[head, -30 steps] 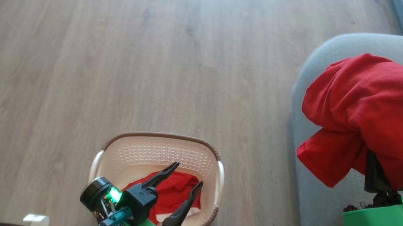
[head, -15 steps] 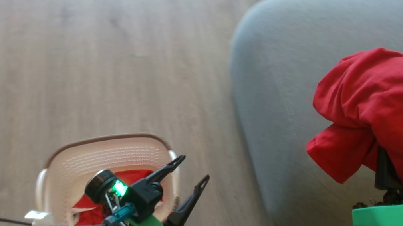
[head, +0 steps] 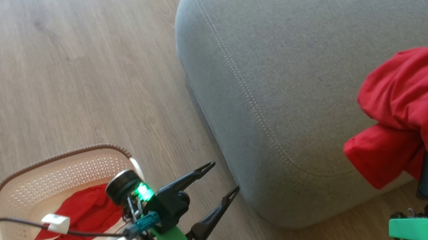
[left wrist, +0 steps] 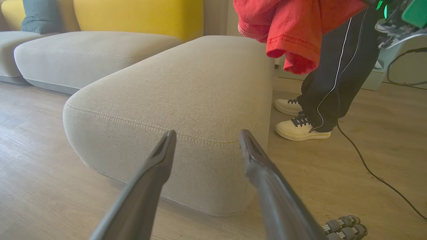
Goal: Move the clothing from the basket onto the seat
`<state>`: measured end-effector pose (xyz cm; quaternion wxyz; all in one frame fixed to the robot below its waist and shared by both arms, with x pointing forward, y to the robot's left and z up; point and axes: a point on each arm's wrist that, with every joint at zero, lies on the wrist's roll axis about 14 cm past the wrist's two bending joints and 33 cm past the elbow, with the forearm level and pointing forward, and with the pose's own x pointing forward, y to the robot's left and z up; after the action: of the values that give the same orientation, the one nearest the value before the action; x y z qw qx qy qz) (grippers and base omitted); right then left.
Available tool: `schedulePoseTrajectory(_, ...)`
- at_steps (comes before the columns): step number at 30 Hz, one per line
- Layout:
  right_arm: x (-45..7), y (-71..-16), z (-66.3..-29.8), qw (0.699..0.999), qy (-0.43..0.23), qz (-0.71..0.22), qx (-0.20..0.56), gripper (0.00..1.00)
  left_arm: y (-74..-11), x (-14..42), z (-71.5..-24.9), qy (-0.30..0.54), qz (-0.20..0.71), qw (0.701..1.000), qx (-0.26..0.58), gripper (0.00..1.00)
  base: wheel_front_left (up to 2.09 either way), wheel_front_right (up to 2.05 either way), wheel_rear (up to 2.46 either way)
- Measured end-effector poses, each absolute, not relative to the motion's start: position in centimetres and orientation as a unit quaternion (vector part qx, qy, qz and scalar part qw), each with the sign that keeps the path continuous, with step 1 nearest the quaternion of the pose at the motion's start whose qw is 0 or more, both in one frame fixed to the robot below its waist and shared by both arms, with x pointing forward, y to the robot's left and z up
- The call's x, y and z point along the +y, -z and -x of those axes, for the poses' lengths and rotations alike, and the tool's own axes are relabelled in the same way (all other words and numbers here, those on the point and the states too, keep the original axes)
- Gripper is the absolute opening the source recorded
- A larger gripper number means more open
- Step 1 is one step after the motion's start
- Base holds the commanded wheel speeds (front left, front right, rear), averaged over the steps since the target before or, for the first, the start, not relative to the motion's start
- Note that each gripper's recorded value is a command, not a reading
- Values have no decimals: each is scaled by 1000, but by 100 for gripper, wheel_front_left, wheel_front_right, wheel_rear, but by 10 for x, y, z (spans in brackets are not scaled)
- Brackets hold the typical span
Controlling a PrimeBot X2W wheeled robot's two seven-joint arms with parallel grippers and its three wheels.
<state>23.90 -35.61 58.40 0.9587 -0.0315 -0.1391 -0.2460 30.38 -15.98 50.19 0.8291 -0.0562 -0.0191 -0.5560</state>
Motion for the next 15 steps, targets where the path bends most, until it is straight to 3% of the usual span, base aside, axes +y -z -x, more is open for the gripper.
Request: schedulePoseTrajectory(15, -360, -581, -230, 954, 268, 31, -135, 0, -501, -169, -300, 575, 57, 816, -18, 100, 0, 0, 0)
